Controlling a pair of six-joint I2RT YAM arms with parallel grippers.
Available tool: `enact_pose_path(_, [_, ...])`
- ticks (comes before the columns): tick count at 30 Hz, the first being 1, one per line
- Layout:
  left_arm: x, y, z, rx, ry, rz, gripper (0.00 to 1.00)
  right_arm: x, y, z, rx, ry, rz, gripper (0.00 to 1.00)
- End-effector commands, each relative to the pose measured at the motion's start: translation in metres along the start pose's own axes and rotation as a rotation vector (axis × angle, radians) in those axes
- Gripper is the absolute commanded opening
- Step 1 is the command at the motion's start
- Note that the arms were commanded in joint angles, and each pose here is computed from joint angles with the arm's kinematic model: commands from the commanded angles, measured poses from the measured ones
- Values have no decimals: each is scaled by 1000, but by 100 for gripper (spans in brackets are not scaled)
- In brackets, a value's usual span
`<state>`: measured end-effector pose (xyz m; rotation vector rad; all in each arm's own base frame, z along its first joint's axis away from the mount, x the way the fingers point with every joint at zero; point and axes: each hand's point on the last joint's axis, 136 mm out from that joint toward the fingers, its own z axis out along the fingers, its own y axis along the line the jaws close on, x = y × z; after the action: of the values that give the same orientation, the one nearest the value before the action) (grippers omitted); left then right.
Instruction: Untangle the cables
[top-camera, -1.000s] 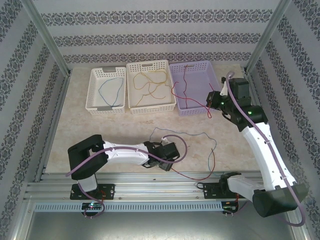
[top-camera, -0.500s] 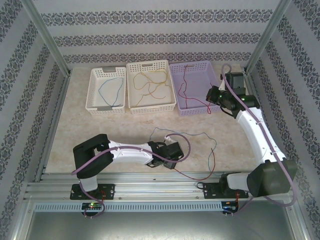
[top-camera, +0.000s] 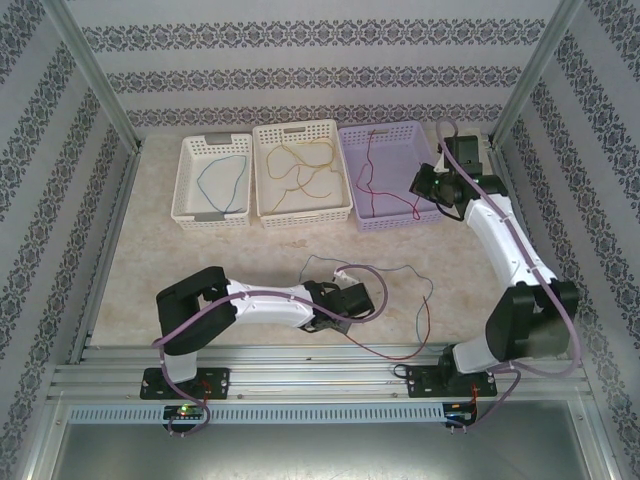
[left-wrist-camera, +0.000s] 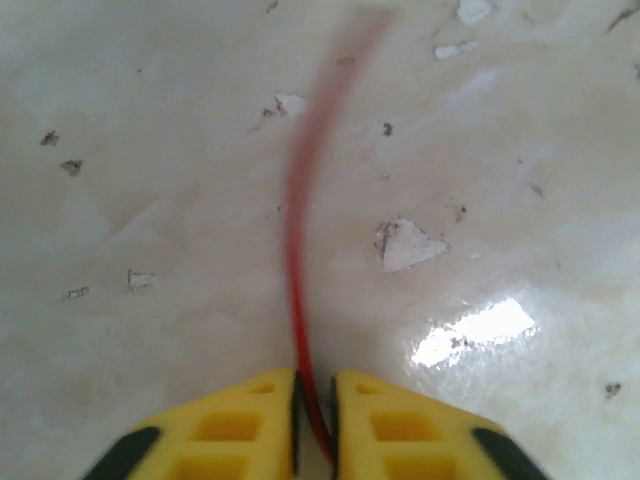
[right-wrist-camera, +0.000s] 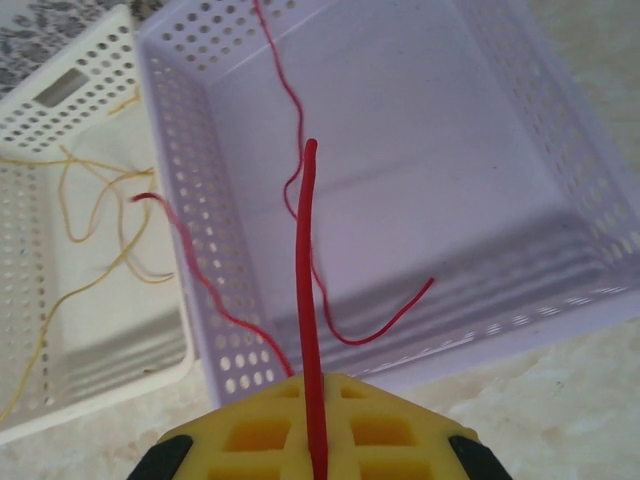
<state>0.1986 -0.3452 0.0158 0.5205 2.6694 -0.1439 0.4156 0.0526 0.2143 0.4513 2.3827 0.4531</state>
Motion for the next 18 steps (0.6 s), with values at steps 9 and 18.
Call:
enact_pose_path(9, [17, 16, 3, -20, 47, 16, 0, -28, -25, 35, 124, -20, 25, 0])
enact_pose_path(18, [-30, 39, -82, 20, -125, -45, 0, -44, -26, 70, 177, 12, 24, 0])
